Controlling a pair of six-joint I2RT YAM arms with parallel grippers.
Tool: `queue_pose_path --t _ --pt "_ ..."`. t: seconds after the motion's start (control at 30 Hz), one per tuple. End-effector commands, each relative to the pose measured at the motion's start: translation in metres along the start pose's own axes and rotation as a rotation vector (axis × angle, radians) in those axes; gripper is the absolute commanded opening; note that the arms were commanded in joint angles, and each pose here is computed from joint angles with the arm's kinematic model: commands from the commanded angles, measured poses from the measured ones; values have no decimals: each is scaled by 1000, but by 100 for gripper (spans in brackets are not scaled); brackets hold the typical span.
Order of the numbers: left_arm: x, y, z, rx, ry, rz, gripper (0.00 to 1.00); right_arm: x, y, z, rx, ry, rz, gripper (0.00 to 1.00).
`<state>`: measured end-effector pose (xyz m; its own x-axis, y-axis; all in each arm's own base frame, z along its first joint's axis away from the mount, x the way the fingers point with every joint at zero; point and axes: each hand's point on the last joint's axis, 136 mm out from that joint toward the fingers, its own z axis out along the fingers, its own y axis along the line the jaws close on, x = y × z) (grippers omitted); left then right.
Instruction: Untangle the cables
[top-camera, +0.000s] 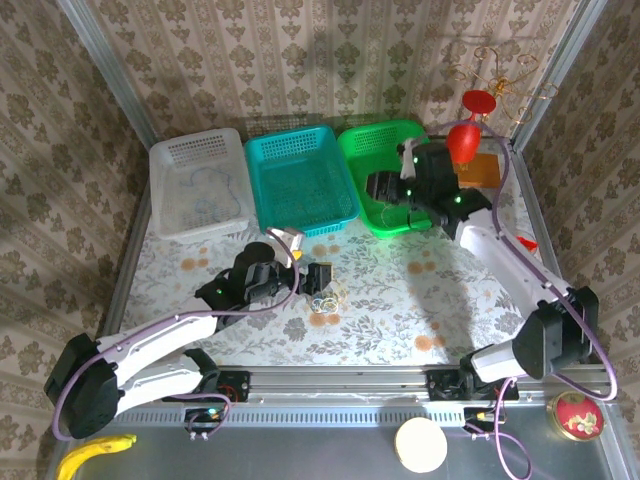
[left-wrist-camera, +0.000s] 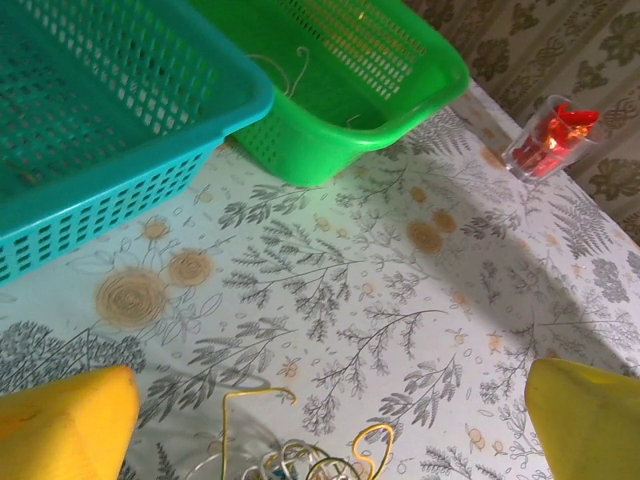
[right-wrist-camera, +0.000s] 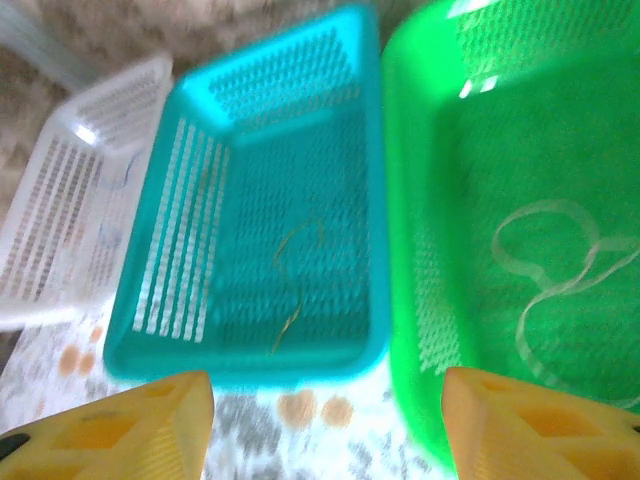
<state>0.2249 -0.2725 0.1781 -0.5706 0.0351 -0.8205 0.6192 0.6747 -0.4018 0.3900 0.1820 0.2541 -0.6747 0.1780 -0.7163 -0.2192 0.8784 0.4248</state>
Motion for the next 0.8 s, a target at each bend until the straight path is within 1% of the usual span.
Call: queue_pose_path --t 0.0,0.17,0.27,0.37,0.5,0.77 --pt "6 12 -1 -42 25 -61 100 54 26 1 -115 96 29 63" --pt "13 28 -5 -94 20 -115 100 147 33 3 -163 256 11 58" --pt "11 38 -10 -129 -2 -149 100 188 32 0 -178 319 -9 54" --pt "6 43 -13 -145 -26 -166 100 216 29 0 -189 363 -17 51" --pt "0 44 -15 -147 -43 -171 100 235 33 4 -217 401 -28 46" --pt "-1 42 -15 -136 -38 -171 100 243 50 16 -261 434 -61 41"
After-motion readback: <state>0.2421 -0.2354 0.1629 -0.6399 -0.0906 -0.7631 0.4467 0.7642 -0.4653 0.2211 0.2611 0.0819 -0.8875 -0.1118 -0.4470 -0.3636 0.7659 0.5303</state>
